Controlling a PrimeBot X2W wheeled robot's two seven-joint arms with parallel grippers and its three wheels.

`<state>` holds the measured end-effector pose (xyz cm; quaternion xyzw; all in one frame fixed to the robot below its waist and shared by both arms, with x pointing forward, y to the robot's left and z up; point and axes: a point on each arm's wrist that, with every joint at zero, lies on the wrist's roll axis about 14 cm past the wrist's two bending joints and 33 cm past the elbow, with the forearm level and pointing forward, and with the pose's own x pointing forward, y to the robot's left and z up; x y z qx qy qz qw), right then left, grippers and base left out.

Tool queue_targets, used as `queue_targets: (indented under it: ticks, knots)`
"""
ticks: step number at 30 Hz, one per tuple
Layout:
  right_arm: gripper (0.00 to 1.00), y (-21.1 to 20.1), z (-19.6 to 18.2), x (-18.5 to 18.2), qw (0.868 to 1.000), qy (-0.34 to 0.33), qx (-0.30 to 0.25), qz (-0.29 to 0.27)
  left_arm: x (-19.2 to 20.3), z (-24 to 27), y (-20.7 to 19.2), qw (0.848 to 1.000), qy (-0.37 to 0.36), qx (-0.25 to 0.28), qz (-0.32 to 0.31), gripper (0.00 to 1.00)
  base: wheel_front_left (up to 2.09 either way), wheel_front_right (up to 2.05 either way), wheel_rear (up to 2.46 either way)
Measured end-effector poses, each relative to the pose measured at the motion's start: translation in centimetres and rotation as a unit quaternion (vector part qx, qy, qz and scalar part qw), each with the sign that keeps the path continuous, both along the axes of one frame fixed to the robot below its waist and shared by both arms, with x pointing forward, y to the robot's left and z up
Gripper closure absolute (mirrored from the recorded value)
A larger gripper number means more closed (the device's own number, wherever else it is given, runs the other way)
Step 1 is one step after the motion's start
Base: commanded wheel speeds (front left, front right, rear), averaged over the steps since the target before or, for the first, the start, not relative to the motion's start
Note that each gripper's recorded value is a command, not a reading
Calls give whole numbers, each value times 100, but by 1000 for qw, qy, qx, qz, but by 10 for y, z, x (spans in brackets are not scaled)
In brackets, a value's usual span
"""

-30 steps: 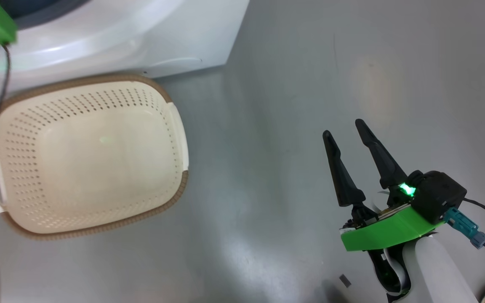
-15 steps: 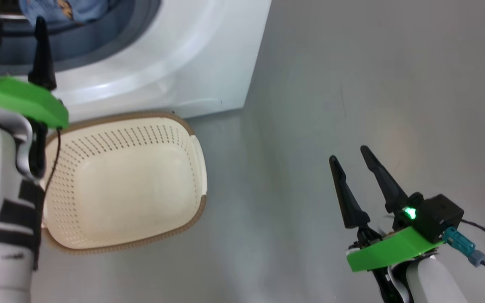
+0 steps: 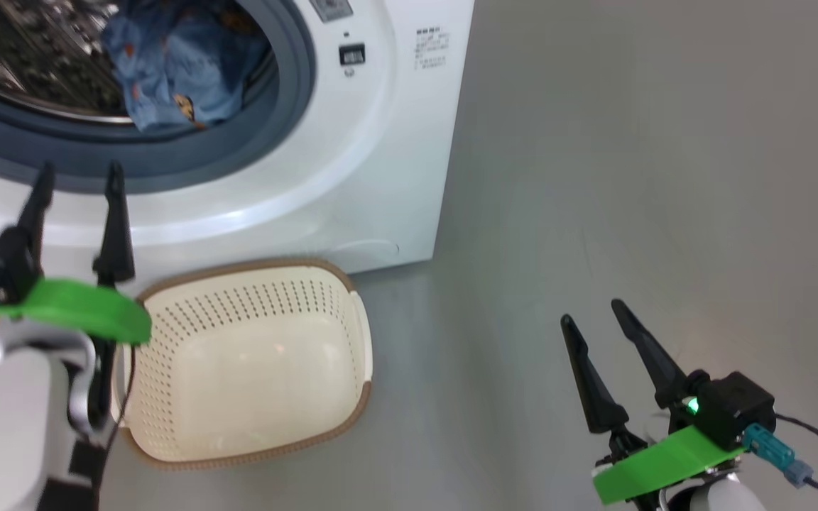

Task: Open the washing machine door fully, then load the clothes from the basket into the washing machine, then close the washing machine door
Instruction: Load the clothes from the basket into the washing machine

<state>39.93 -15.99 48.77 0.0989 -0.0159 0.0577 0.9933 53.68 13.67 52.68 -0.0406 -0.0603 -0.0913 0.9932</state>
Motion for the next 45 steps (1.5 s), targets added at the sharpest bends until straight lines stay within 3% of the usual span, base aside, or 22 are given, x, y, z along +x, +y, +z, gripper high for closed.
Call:
queue_targets:
  ticks: [9, 24, 45]
  knots:
    - [0, 2, 17, -22, 1000, -21, 0, 3, -54, 18, 28, 999, -25, 2, 41, 0, 0, 0, 0]
    - [0, 4, 30, -45, 999, -41, -4, 11, -142, -8, 55, 996, 10, 5, 87, 0, 0, 0, 0]
    - [0, 0, 34, -47, 999, -46, -10, 5, -183, -28, 64, 992, 45, -1, 119, 0, 0, 0, 0]
